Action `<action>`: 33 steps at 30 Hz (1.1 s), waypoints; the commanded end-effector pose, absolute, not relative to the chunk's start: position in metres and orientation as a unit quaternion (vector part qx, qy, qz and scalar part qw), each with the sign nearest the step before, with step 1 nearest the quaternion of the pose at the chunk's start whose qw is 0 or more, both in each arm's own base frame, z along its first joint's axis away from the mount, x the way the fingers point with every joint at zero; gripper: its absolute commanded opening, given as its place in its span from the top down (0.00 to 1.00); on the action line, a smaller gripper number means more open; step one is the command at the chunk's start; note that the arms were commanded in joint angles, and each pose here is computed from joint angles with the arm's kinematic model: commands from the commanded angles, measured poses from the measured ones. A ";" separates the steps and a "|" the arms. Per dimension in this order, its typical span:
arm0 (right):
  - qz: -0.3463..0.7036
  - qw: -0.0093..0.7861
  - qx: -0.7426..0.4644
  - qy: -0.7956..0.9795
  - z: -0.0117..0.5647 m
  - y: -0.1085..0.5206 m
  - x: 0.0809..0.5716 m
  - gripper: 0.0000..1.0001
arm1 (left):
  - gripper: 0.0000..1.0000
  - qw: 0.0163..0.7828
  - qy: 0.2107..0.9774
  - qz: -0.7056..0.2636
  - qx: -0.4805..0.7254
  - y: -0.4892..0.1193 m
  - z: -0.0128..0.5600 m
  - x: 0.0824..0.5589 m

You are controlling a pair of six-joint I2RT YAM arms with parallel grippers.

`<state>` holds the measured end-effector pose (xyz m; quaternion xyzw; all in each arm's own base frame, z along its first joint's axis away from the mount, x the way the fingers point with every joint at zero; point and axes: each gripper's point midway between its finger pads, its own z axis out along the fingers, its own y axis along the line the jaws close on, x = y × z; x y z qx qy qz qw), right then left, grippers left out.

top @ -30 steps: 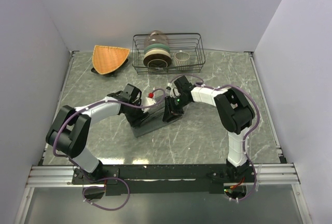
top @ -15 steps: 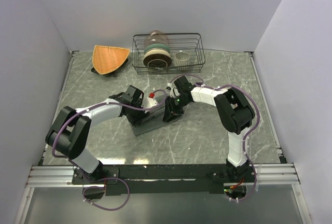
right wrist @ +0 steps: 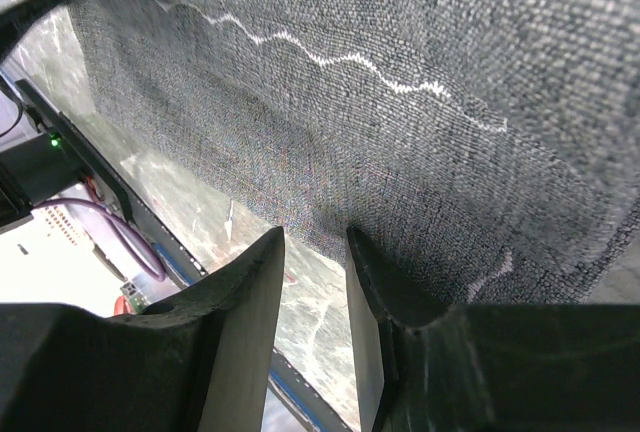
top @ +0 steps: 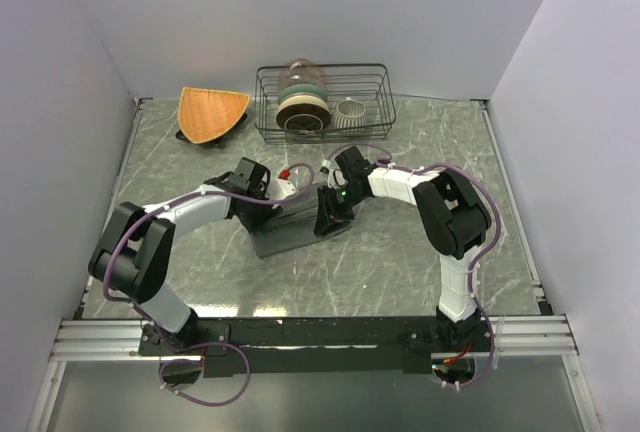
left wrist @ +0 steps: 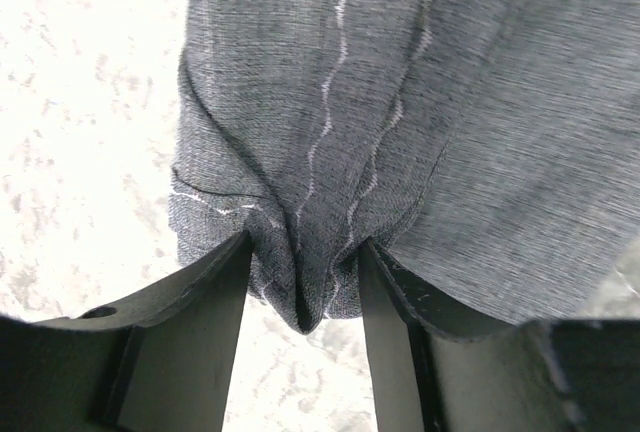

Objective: Fold the napkin into a case and place the utensils inside
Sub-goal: Smooth out the 2/3-rectangle-folded napkin at the center of the board.

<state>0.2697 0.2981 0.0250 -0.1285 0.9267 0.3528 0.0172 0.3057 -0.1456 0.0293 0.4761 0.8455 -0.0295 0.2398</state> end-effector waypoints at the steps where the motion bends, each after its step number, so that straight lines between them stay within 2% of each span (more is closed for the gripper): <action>1: 0.308 0.033 -0.137 0.941 0.005 0.284 0.272 0.60 | 0.48 0.257 0.842 -0.007 0.474 -0.143 0.037 0.327; 12: 0.314 0.036 -0.142 0.938 0.007 0.286 0.272 0.60 | 0.51 0.269 0.859 -0.001 0.436 -0.134 0.039 0.350; 22: 0.338 0.049 -0.151 0.928 0.024 0.294 0.272 0.58 | 0.51 0.241 0.856 -0.025 0.457 -0.134 0.028 0.332; 33: 0.344 0.044 -0.155 0.925 0.022 0.302 0.261 0.57 | 0.55 0.252 0.880 -0.044 0.399 -0.144 0.031 0.343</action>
